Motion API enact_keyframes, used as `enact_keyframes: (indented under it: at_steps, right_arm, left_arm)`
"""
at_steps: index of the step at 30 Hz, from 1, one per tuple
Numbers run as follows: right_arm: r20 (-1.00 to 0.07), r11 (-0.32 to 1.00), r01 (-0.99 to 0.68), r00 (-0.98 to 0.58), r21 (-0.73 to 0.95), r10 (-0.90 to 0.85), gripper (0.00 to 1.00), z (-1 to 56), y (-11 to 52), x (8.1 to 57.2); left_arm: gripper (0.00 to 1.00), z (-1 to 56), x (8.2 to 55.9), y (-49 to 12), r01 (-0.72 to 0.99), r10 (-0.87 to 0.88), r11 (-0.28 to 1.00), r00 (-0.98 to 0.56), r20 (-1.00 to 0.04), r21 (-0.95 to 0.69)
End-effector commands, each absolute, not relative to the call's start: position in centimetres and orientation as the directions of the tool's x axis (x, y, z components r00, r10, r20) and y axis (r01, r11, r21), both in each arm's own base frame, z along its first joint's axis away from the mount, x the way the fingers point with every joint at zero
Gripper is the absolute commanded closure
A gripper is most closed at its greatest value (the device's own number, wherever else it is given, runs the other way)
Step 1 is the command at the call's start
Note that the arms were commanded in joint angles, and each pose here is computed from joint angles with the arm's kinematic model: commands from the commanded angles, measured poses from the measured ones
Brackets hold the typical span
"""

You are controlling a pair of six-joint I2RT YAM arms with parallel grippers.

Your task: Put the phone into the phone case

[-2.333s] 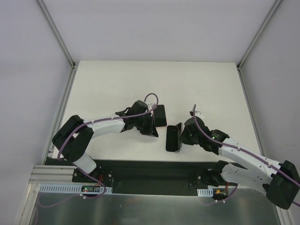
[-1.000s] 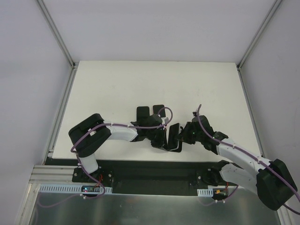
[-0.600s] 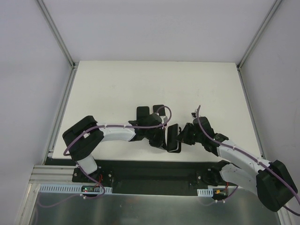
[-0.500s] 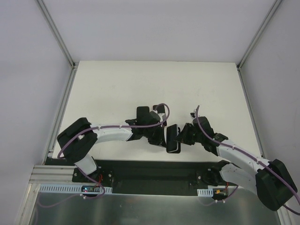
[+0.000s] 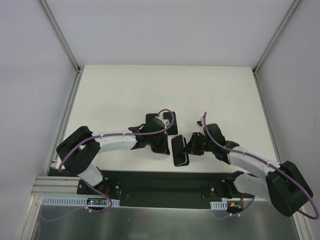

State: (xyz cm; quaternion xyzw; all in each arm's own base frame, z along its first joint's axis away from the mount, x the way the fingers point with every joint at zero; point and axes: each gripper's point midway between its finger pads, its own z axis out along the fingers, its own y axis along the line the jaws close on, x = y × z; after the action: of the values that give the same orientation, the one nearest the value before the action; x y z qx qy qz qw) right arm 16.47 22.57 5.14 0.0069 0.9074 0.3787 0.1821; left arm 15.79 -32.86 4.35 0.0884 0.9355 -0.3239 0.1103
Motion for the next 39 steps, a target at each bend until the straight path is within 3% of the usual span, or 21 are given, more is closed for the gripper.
enact_keyframes:
  at_steps: [1,6,11,17,23,26,39]
  right_arm:
    - [-0.245,0.692,-0.143,-0.968,0.707,0.051,0.95,4.0,23.1,13.5]
    - [-0.229,0.726,-0.115,-0.971,0.679,0.061,0.86,2.8,22.5,13.6]
    - [-0.220,0.781,-0.078,-0.972,0.619,0.078,0.83,2.0,21.5,13.9]
    - [-0.240,0.819,-0.091,-0.969,0.566,0.058,0.80,3.0,20.9,14.5]
    - [-0.283,0.863,-0.094,-0.957,0.496,0.058,0.61,4.5,19.4,15.0]
    - [-0.298,0.868,-0.097,-0.953,0.486,0.061,0.57,5.0,19.0,14.9]
    - [-0.305,0.858,-0.119,-0.951,0.500,0.046,0.70,4.5,19.5,15.2]
  left_arm:
    - [0.91,4.4,16.5,-32.5,0.225,0.072,0.785,-0.959,-0.275,-0.578]
    - [0.82,4.3,16.6,-33.2,0.226,0.077,0.768,-0.962,-0.263,-0.599]
    - [0.69,4.2,16.5,-34.0,0.233,0.093,0.744,-0.964,-0.249,-0.626]
    - [0.67,3.6,16.6,-34.5,0.226,0.099,0.745,-0.968,-0.231,-0.628]
    - [0.67,3.5,16.7,-34.9,0.228,0.107,0.737,-0.969,-0.223,-0.636]
    - [0.67,3.6,16.7,-35.1,0.231,0.110,0.733,-0.969,-0.223,-0.639]
    - [0.67,3.2,16.7,-35.7,0.234,0.126,0.728,-0.970,-0.209,-0.645]
